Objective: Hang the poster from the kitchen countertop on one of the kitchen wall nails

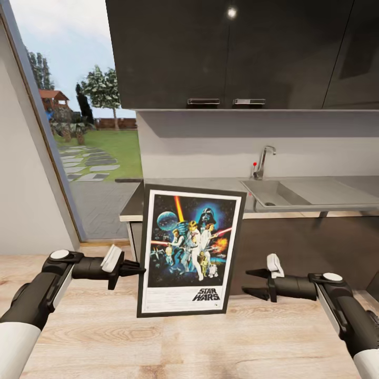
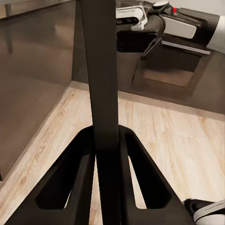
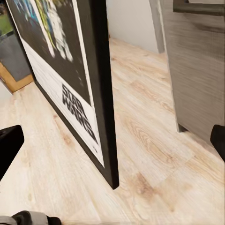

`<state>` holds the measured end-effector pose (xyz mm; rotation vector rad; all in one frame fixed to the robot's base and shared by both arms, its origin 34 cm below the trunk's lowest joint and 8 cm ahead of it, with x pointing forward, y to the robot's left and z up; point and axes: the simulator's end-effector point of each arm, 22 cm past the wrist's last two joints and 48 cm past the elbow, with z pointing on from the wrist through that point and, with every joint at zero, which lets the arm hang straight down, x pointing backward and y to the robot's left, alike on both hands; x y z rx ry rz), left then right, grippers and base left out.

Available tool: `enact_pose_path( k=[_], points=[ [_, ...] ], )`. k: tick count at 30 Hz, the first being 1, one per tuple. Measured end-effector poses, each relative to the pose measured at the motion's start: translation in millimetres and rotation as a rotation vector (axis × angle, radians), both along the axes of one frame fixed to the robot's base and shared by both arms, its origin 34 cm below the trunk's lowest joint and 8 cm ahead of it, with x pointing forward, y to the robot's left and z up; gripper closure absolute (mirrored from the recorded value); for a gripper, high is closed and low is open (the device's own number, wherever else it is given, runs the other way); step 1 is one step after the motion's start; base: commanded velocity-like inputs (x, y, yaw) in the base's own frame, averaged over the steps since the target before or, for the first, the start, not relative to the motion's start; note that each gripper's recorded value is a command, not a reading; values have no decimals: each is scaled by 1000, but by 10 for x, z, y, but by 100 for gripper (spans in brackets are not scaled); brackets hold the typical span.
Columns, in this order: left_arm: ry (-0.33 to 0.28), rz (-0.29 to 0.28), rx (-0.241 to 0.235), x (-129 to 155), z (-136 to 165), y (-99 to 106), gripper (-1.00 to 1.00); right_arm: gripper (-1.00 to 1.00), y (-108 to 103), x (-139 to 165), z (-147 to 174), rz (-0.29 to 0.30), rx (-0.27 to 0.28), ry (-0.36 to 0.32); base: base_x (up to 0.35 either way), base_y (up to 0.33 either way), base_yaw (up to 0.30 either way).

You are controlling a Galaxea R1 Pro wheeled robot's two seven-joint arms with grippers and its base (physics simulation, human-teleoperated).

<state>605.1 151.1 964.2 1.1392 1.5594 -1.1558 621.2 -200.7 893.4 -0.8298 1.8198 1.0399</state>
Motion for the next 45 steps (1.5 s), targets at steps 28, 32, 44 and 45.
enact_pose_path(
  k=[28, 32, 44, 45],
  points=[
    [-6, -5, 0, -10, 14, -19, 100, -100, 246, -107, -101, 86, -27, -49, 0, 0, 0],
    [-7, -5, 0, -11, 18, -20, 100, -100, 302, -105, -86, 97, -22, -80, 0, 0, 0],
    [-7, -5, -1, -11, 20, -21, 100, -100, 438, -110, -51, 112, 0, -110, 0, 0, 0],
    [-7, -5, -1, -11, 20, -21, 100, -100, 441, -110, -50, 112, 1, -110, 0, 0, 0]
  ],
)
